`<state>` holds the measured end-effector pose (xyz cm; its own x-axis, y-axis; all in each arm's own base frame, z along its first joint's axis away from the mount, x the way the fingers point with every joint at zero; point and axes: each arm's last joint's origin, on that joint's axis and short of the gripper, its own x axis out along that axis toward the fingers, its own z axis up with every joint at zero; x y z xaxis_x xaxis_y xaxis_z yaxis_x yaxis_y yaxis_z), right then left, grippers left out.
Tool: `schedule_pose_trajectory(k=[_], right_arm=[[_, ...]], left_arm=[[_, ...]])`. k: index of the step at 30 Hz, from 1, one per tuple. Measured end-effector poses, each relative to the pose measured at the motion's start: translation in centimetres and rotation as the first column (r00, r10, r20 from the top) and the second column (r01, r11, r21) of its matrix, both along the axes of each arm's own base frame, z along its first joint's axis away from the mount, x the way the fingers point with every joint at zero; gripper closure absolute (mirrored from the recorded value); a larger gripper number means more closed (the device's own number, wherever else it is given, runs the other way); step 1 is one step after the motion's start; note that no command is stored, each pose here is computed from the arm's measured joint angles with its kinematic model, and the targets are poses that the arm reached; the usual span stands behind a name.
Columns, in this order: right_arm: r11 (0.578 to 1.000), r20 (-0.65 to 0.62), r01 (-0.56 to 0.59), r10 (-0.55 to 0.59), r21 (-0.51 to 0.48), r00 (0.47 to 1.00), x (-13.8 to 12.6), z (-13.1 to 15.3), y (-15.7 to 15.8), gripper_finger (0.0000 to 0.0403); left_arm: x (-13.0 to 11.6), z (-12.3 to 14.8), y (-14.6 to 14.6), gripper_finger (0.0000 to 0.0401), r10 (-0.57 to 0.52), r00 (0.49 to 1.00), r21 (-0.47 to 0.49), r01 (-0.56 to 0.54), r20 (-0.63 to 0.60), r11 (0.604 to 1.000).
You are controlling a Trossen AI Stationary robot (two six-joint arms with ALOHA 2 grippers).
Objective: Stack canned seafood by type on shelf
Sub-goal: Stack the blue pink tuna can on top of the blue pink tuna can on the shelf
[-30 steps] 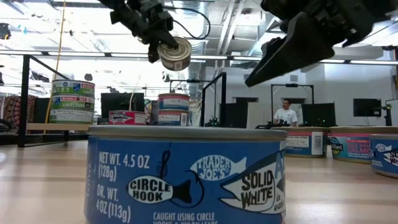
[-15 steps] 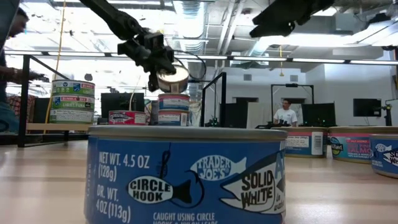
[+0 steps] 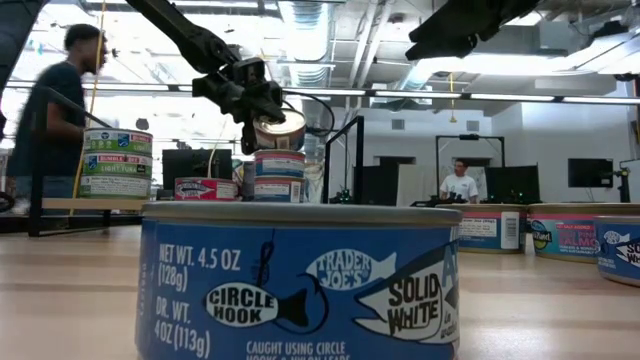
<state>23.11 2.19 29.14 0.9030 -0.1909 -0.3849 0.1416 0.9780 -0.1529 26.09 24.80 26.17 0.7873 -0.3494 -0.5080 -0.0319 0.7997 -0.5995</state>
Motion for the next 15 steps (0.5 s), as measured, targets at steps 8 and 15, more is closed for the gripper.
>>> schedule_pose_trajectory(k=[8,15], right_arm=[[1.0,0.001,0.023,-0.023,0.003,1.0,0.04,0.0,-0.52,0.0111],[1.0,-0.014,0.019,-0.019,0.008,1.0,0.44,-0.41,-0.3,0.0111]], left_arm=[[0.13,-0.04,-0.12,0.0216,0.039,0.999,-0.058,-0.041,-0.035,0.997],[0.45,-0.03,-0.31,0.0192,0.082,0.993,-0.044,-0.086,-0.084,0.995]])
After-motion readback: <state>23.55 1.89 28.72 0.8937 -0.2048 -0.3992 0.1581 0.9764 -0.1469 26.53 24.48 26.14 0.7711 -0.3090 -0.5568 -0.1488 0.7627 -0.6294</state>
